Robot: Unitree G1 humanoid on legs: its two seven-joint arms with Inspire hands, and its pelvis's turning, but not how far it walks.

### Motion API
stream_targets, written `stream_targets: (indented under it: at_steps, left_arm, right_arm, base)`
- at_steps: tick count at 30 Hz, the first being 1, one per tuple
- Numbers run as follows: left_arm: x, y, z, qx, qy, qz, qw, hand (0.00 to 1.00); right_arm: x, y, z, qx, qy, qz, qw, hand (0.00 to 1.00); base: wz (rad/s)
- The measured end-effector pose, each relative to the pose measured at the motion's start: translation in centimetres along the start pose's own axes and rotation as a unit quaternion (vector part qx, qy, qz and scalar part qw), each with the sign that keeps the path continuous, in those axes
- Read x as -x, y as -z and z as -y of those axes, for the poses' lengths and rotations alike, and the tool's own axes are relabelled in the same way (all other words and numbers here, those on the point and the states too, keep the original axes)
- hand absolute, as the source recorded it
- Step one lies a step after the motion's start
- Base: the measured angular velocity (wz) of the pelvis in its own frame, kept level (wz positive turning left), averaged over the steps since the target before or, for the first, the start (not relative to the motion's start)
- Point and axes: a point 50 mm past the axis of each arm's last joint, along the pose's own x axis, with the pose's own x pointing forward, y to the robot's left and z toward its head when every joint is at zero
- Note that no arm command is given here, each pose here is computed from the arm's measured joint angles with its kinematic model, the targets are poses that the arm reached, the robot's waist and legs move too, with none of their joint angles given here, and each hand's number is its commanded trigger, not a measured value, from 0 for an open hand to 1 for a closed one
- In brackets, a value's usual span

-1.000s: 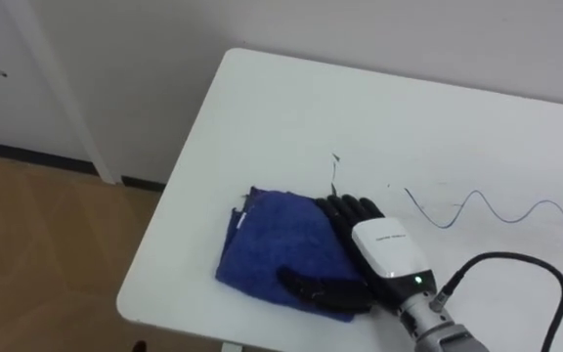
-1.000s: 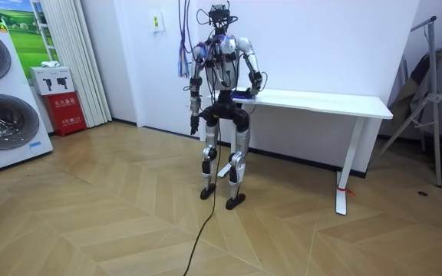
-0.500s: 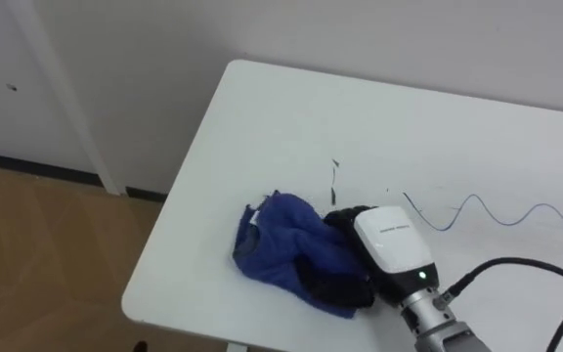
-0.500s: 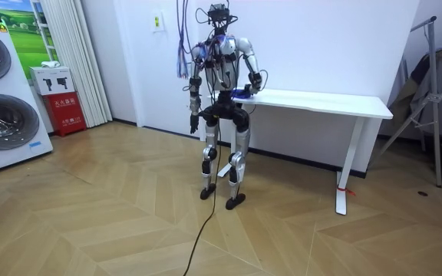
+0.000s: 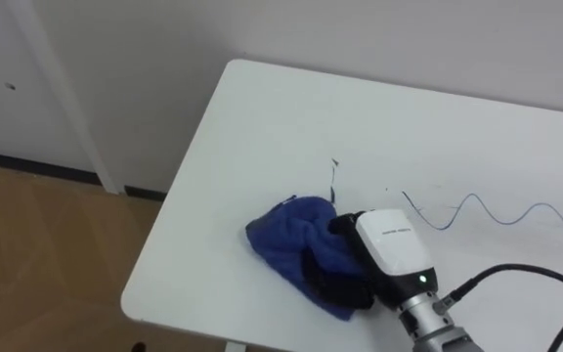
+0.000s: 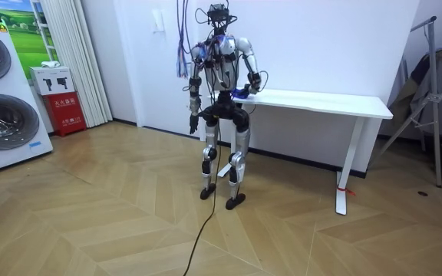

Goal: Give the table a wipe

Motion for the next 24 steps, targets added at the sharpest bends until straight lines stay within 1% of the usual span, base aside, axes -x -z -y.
stream_targets:
  at_steps: [5, 8, 10, 14, 16, 17, 19, 20, 22, 24]
  left_arm:
    - [0.1, 0.6, 0.4, 0.001, 0.003, -0.020, 1.000, 0.00]
    - [0.2, 0.8, 0.9, 0.004, 0.007, -0.030, 1.000, 0.00]
    - [0.4, 1.5, 1.0, 0.003, 0.008, -0.041, 0.999, 0.00]
    - [0.8, 2.3, 0.7, 0.015, 0.000, -0.048, 0.999, 0.00]
    - [1.1, 3.5, 0.2, 0.023, -0.011, -0.064, 0.998, 0.00]
    - [1.2, 3.8, 0.0, 0.025, -0.013, -0.066, 0.997, 0.00]
    - [1.5, 4.5, -0.4, 0.038, -0.022, -0.075, 0.996, 0.00]
    - [1.6, 4.8, -0.6, 0.039, -0.024, -0.079, 0.996, 0.00]
    - [1.9, 5.8, -1.0, 0.033, -0.028, -0.095, 0.994, 0.00]
    - [2.1, 6.3, -1.1, 0.033, -0.030, -0.101, 0.994, 0.00]
  right_arm:
    - [-0.7, 0.3, -0.3, -0.034, -0.004, -0.027, 0.999, 1.00]
    - [-2.1, 1.1, -0.1, -0.072, -0.006, -0.055, 0.996, 1.00]
    - [-3.3, 2.3, 0.1, -0.097, -0.005, -0.092, 0.991, 1.00]
    - [-3.8, 5.7, 1.1, -0.116, 0.020, -0.171, 0.978, 1.00]
    - [-2.9, 8.3, 1.9, -0.125, 0.048, -0.233, 0.963, 1.00]
    - [-2.6, 8.9, 2.0, -0.126, 0.055, -0.248, 0.959, 1.00]
    - [-1.2, 11.0, 2.6, -0.129, 0.082, -0.299, 0.942, 1.00]
    - [-0.8, 11.4, 2.7, -0.128, 0.087, -0.310, 0.938, 1.00]
    - [0.6, 13.1, 3.0, -0.140, 0.109, -0.355, 0.918, 1.00]
    - [1.7, 14.0, 3.0, -0.141, 0.119, -0.383, 0.905, 1.00]
  base:
    - [0.02]
    - [0.00]
    - [0.06]
    - [0.15]
    - [0.20]
    - [0.18]
    - [0.10]
    - [0.11]
    - [0.10]
    - [0.09]
